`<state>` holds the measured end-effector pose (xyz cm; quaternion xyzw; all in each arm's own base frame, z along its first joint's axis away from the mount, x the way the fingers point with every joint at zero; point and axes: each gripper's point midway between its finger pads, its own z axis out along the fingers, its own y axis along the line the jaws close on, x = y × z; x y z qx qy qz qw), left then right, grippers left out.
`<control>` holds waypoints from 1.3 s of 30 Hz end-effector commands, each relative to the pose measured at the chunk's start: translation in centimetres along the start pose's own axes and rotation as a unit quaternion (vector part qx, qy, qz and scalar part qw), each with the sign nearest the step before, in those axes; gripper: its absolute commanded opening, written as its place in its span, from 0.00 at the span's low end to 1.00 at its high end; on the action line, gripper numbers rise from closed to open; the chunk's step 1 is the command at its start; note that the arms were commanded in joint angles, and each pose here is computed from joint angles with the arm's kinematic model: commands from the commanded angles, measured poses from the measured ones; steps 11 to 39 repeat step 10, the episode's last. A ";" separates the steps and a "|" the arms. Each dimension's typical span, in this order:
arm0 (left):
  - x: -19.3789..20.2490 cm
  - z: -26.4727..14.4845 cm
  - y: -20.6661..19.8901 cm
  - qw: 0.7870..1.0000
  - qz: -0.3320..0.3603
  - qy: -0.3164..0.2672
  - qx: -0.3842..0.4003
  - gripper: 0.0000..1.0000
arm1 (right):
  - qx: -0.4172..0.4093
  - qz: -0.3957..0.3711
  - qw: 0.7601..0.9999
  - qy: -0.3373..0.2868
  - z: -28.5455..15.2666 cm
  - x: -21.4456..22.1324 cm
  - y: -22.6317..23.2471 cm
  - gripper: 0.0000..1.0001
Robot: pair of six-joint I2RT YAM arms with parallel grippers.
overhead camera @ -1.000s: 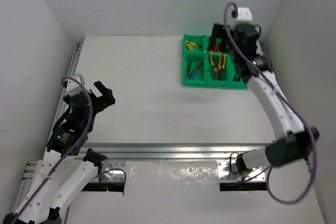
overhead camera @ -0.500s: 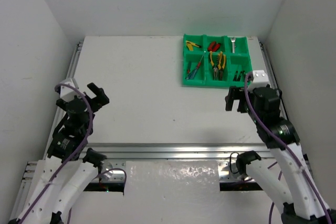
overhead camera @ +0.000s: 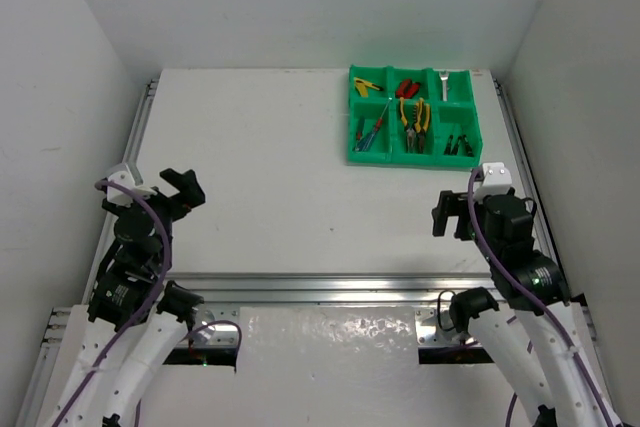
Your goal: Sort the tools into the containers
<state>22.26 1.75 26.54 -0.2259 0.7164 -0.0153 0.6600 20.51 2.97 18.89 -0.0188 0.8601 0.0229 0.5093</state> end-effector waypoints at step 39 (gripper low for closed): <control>-0.9 0.3 -0.6 1.000 -0.011 -0.022 0.013 1.00 | -0.014 0.006 1.000 -0.005 0.6 -0.4 0.7 0.99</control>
